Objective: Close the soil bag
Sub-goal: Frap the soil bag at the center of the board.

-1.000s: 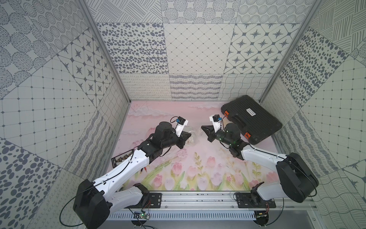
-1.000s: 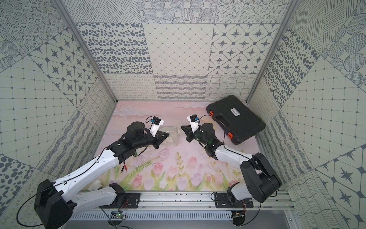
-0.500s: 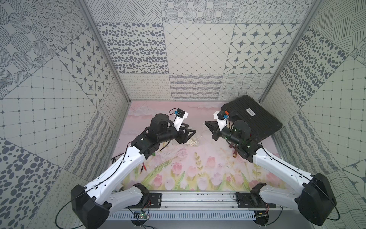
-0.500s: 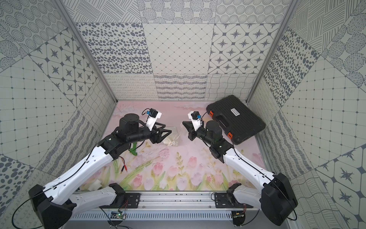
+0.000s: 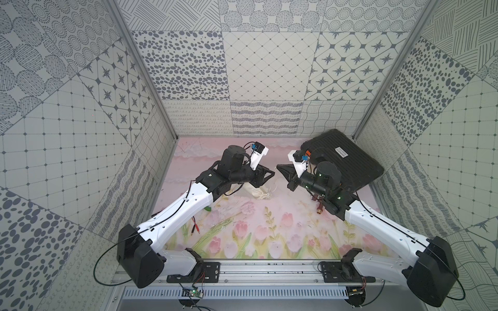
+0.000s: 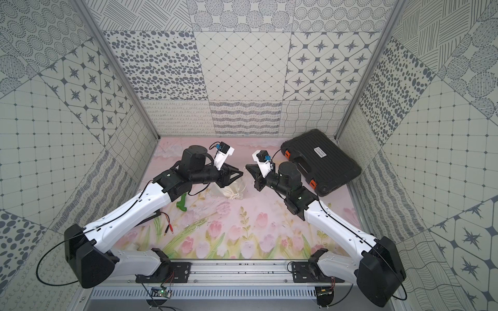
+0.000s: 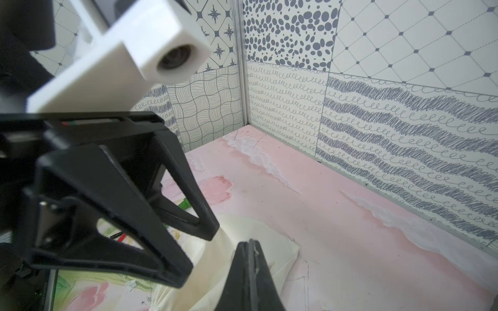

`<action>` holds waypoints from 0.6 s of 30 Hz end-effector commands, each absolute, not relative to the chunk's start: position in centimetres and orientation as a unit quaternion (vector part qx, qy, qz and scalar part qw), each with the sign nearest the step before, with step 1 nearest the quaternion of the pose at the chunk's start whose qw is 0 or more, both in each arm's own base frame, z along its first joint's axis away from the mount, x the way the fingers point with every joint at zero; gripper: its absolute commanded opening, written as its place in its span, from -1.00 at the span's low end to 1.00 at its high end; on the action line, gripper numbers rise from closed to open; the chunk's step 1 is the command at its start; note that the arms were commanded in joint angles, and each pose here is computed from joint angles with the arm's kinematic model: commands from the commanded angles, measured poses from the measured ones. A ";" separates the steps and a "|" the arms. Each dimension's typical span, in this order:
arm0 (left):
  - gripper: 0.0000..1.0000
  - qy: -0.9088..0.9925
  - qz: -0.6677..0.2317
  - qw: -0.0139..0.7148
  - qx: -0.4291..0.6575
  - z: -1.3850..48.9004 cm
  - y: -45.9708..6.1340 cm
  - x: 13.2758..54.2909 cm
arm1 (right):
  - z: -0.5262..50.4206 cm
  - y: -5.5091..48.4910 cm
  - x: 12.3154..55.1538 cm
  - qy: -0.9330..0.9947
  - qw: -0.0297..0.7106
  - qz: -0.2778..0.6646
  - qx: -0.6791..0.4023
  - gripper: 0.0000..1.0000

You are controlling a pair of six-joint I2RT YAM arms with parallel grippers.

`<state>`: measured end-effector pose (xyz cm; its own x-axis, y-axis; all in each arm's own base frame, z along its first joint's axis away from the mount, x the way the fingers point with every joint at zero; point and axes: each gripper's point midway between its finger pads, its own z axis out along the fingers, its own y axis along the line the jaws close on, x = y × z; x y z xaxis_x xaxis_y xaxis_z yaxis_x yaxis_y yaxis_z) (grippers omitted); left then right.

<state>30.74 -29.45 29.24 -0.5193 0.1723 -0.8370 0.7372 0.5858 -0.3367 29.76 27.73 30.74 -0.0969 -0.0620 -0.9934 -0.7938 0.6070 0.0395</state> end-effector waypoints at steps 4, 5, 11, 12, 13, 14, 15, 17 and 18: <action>-0.37 0.777 -0.378 0.406 0.298 29.6 -31.6 31.7 | 32.8 27.9 28.9 0.648 0.610 0.323 -0.323 -1.00; -0.41 0.778 -0.376 0.406 0.297 29.4 -31.7 31.9 | 32.9 27.9 28.9 0.647 0.609 0.325 -0.323 -1.00; -0.79 0.772 -0.383 0.408 0.302 29.5 -32.2 32.1 | 32.6 28.0 28.9 0.650 0.605 0.326 -0.325 -1.00; -0.92 0.771 -0.384 0.408 0.303 29.5 -32.2 32.1 | 32.5 27.9 28.9 0.651 0.605 0.324 -0.324 -1.00; -1.00 0.770 -0.384 0.410 0.304 29.6 -32.1 32.0 | 32.4 27.8 29.0 0.653 0.606 0.319 -0.322 -1.00; -1.00 0.769 -0.383 0.411 0.305 29.7 -32.1 31.9 | 32.3 27.6 29.1 0.656 0.608 0.315 -0.319 -1.00; -1.00 0.769 -0.381 0.413 0.306 29.7 -31.9 31.9 | 32.1 27.4 29.4 0.660 0.610 0.307 -0.314 -1.00; -1.00 0.766 -0.380 0.417 0.308 30.1 -31.7 31.5 | 31.6 26.9 29.8 0.668 0.611 0.294 -0.305 -1.00; -1.00 0.765 -0.380 0.419 0.309 30.3 -31.5 31.3 | 31.2 26.7 30.1 0.674 0.610 0.287 -0.300 -1.00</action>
<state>31.87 -31.11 28.02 -0.5289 0.1774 -0.8300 0.7444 0.5667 -0.3532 29.74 27.48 31.13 -0.0904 -0.0545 -0.9944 -0.7867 0.6162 0.0377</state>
